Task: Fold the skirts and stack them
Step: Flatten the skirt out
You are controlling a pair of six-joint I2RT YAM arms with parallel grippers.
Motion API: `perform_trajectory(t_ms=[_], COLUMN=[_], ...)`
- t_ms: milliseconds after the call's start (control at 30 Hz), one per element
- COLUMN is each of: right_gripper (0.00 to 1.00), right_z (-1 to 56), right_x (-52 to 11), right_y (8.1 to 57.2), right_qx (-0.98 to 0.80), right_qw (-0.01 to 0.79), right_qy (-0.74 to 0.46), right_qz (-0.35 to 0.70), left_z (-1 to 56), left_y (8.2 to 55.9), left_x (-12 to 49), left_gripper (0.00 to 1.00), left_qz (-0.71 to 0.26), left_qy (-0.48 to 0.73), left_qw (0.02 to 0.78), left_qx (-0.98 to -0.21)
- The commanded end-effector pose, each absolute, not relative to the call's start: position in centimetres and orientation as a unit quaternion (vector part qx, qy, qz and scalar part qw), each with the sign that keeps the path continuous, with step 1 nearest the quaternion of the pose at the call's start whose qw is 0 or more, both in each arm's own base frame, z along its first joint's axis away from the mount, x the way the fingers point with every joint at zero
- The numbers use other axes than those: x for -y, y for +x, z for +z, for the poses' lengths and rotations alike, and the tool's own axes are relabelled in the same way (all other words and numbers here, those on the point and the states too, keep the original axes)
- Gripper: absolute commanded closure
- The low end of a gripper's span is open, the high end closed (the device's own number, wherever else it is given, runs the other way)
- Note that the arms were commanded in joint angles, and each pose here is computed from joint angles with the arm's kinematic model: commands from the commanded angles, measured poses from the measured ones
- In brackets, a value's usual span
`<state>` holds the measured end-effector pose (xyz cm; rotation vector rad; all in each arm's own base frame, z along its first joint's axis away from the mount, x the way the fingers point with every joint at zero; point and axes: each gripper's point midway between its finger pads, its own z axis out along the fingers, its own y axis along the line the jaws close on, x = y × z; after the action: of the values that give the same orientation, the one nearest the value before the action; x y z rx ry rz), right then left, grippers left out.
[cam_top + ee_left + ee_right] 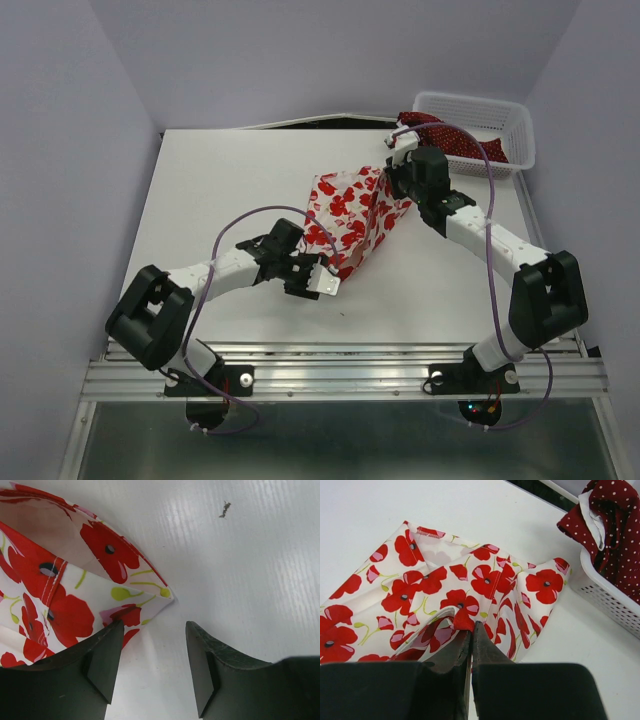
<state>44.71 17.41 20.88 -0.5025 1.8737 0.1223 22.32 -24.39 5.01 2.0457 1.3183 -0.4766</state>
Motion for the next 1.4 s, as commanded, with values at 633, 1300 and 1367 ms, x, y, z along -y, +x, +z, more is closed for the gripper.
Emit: perform_trajectory(t_ms=[633, 1300, 1367], right_gripper=[0.99, 0.99, 0.99], right_z=[25.0, 22.7, 22.5], right_x=[-15.9, -15.5, -15.5], right_y=[48.1, 47.3, 47.3], right_qx=[-0.779, -0.799, -0.8], right_qw=[0.608, 0.582, 0.581], right_qy=[-0.134, -0.124, -0.124], right_qz=[0.07, 0.089, 0.089], left_z=[2.4, 0.4, 0.1], left_y=[22.3, 25.0, 25.0], left_x=[26.0, 28.8, 29.0], left_gripper=[0.41, 0.67, 0.73], left_qz=[-0.184, -0.176, -0.169], left_qy=[0.839, 0.841, 0.842], left_qw=[0.226, 0.17, 0.166], left_qx=[-0.459, -0.483, -0.485])
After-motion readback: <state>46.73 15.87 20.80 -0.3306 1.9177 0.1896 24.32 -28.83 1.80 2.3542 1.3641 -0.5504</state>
